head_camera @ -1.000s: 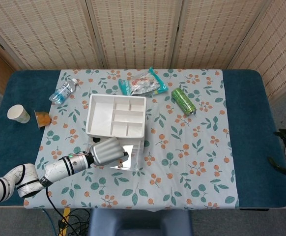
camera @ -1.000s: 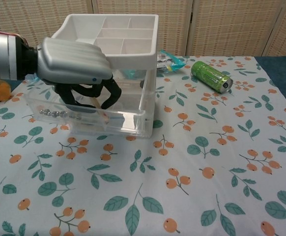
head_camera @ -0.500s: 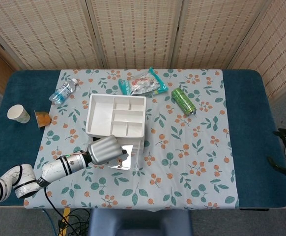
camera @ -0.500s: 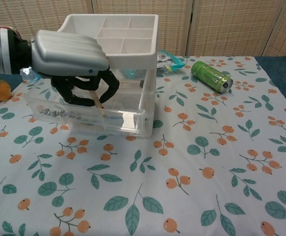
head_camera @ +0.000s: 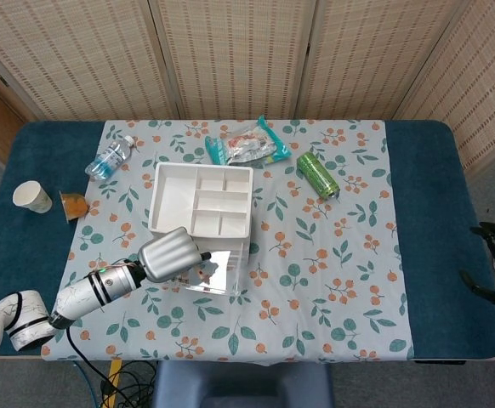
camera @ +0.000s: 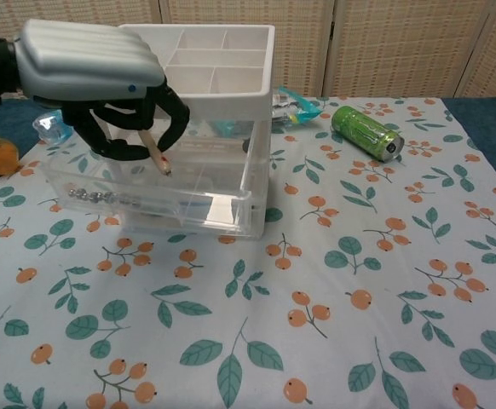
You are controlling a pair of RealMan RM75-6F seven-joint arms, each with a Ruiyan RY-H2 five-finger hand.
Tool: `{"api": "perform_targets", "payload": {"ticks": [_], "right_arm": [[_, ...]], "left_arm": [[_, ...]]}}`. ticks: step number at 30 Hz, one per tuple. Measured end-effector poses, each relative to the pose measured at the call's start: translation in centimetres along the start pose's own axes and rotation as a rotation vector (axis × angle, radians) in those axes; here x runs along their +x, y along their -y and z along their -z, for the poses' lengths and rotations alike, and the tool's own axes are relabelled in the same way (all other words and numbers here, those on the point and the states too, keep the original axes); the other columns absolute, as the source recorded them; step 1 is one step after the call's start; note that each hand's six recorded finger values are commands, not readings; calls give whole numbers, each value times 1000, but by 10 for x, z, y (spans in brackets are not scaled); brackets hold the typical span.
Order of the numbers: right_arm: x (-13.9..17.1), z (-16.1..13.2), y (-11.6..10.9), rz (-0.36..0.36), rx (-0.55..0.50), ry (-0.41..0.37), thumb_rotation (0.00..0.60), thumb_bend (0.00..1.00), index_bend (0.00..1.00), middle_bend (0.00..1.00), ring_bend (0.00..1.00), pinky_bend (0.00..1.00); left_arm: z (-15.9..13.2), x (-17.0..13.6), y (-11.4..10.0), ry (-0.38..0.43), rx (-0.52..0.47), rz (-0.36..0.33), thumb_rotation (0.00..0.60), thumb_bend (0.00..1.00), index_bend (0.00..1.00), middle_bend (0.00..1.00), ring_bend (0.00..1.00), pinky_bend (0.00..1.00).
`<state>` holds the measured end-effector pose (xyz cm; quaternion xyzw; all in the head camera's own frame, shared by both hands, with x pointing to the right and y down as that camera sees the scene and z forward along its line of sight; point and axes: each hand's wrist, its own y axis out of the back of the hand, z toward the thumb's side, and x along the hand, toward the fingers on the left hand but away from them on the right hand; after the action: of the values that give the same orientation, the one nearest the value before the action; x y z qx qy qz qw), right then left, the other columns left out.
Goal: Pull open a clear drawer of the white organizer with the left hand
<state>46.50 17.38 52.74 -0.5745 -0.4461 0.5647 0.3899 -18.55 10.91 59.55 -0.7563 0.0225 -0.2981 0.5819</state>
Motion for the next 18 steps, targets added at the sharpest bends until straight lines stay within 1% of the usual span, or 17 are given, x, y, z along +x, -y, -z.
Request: {"api": "perform_targets", "payload": {"ticks": [7, 13, 18], "right_arm": [[1, -1, -1, 3, -1, -3, 600, 244, 218, 187, 222, 215], [1, -1, -1, 3, -4, -4, 600, 244, 218, 187, 222, 215], [2, -1, -1, 7, -9, -8, 600, 244, 218, 187, 222, 215]], "left_arm": [[8, -13, -2, -52, -36, -10, 600, 397, 543, 956, 1000, 1000], [17, -28, 0, -108, -73, 0, 600, 397, 542, 954, 1000, 1000], [24, -44, 3, -160, -83, 8, 600, 397, 542, 954, 1000, 1000]]}}
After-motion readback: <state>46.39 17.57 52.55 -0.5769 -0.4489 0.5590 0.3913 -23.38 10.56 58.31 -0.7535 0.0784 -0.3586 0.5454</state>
